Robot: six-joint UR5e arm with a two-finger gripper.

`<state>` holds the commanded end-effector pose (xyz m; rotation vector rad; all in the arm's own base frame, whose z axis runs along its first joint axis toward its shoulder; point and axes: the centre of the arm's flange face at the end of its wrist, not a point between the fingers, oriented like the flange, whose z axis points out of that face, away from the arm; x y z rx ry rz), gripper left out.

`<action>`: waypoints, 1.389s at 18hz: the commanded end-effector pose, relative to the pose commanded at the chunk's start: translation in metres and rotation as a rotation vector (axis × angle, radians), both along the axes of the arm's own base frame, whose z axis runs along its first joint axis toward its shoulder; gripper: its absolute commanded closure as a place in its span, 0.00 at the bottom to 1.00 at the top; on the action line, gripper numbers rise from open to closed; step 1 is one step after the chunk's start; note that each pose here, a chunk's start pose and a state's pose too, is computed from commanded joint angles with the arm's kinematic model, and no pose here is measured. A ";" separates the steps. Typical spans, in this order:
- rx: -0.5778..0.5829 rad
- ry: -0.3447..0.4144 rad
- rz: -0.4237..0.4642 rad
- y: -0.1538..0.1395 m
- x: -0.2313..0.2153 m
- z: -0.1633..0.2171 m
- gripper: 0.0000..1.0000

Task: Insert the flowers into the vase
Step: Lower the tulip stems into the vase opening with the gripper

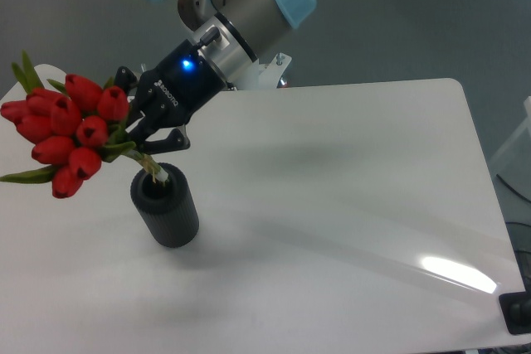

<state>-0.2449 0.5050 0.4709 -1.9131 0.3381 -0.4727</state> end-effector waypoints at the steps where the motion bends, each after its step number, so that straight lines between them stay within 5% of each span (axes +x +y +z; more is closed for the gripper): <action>1: 0.002 0.004 -0.003 0.000 0.001 0.000 0.78; 16: -0.054 -0.045 -0.020 0.010 -0.006 -0.061 0.78; 25: -0.034 -0.003 -0.051 0.004 -0.009 -0.093 0.78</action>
